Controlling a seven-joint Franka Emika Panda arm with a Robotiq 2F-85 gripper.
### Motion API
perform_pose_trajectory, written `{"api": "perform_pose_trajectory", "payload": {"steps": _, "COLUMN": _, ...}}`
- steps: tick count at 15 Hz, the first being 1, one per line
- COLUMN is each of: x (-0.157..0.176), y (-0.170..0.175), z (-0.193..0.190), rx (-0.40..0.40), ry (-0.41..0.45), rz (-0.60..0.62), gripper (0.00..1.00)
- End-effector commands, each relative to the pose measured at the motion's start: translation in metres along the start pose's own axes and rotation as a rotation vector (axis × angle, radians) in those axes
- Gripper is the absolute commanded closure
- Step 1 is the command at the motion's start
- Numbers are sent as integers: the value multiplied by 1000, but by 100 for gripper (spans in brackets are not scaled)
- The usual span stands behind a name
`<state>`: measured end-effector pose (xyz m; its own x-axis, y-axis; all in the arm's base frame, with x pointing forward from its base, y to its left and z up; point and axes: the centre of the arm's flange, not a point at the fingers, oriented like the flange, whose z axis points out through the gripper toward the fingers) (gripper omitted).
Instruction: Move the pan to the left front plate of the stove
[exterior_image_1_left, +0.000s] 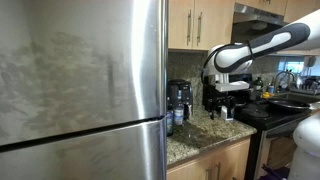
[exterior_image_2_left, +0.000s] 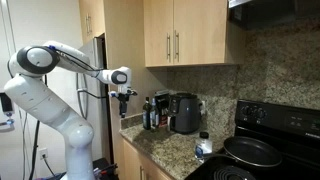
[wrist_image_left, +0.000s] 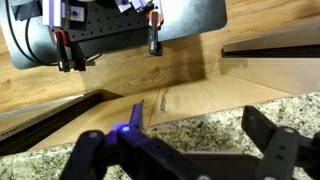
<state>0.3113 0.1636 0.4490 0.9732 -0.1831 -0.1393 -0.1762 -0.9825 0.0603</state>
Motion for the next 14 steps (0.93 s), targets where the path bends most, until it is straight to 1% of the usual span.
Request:
{"api": "perform_pose_trajectory", "payload": {"steps": 1, "x": 0, "y": 0, "z": 0, "rx": 0, "ry": 0, "rz": 0, "gripper": 0}}
{"api": "perform_pose_trajectory", "payload": {"steps": 3, "x": -2, "y": -2, "z": 1, "rx": 10, "ry": 47, "rz": 85, "gripper": 0}}
{"api": "perform_pose_trajectory", "payload": {"steps": 5, "x": -3, "y": -4, "z": -1, "rx": 19, "ry": 112, "rz": 197, "gripper": 0}}
{"api": "perform_pose_trajectory", "payload": {"steps": 7, "x": -4, "y": -7, "z": -5, "rx": 3, "ry": 188, "rz": 270, "gripper": 0}}
{"api": "perform_pose_trajectory", "payload": {"steps": 8, "x": 24, "y": 62, "z": -23, "rx": -14, "ry": 228, "rz": 299, "gripper": 0}}
{"api": "perform_pose_trajectory", "payload": {"steps": 9, "x": 28, "y": 70, "z": -26, "rx": -44, "ry": 269, "rz": 331, "gripper": 0}}
{"api": "perform_pose_trajectory", "payload": {"steps": 10, "x": 37, "y": 92, "z": -33, "rx": -35, "ry": 282, "rz": 396, "gripper": 0}}
{"api": "perform_pose_trajectory", "payload": {"steps": 11, "x": 48, "y": 116, "z": -42, "rx": 0, "ry": 273, "rz": 455, "gripper": 0}}
{"api": "perform_pose_trajectory", "payload": {"steps": 12, "x": 32, "y": 77, "z": -36, "rx": -29, "ry": 249, "rz": 381, "gripper": 0}}
{"api": "perform_pose_trajectory", "payload": {"steps": 13, "x": 38, "y": 100, "z": -42, "rx": -8, "ry": 253, "rz": 425, "gripper": 0}}
{"api": "perform_pose_trajectory", "payload": {"steps": 14, "x": 41, "y": 113, "z": -45, "rx": 4, "ry": 254, "rz": 449, "gripper": 0}}
